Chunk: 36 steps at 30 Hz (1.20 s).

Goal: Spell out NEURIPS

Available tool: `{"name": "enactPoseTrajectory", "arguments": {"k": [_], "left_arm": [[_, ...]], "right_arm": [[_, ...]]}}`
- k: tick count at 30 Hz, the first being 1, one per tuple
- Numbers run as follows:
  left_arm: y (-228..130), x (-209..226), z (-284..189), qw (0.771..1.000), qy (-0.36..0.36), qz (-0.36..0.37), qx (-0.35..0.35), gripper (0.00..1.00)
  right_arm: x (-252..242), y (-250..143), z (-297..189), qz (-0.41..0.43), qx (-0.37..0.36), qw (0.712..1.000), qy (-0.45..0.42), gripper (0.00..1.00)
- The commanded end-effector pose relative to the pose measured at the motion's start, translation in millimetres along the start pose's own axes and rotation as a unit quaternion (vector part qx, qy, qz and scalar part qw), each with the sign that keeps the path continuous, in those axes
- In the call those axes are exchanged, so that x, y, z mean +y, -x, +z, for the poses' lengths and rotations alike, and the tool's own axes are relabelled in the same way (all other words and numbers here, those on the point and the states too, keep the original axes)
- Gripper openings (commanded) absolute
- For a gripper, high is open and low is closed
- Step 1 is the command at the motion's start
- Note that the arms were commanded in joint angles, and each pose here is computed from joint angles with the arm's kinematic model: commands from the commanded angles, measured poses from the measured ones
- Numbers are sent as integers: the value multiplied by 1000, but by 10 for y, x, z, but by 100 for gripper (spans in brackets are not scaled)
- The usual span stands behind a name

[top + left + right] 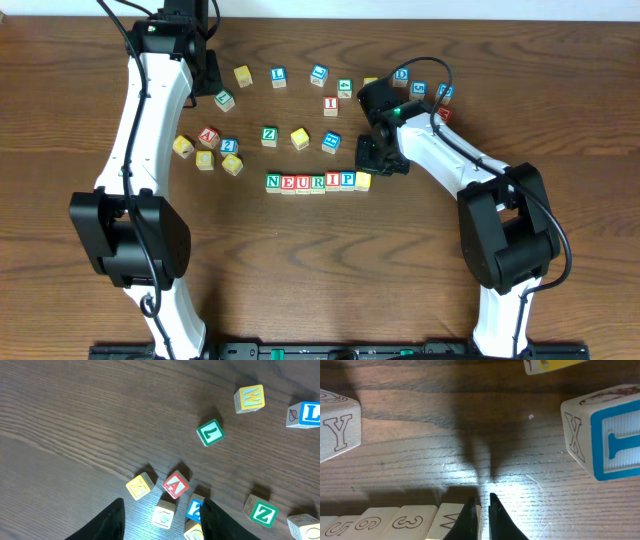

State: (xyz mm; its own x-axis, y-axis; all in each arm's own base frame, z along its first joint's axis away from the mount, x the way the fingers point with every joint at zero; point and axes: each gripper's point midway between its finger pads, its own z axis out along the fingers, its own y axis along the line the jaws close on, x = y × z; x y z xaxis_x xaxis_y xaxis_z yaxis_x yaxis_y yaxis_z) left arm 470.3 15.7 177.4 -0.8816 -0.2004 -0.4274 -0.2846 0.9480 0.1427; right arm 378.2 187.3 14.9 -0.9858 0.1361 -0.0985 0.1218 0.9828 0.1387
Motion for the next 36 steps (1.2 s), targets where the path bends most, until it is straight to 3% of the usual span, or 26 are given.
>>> {"name": "enactPoseTrajectory", "arguments": {"k": [1,23,36], "left_arm": [[88,82,-172,1000,5,-1,-22,48],[70,75,-171,1000,3,0,-18,47],[65,54,-171,1000,-3,0,-16,47]], "right_arm": [[-8,-20,14,-14,2,1000,-3,4],[-284,-268,-21,16,63,997,-40,4],[-179,-169,-5,14,45,999,-16,5]]}}
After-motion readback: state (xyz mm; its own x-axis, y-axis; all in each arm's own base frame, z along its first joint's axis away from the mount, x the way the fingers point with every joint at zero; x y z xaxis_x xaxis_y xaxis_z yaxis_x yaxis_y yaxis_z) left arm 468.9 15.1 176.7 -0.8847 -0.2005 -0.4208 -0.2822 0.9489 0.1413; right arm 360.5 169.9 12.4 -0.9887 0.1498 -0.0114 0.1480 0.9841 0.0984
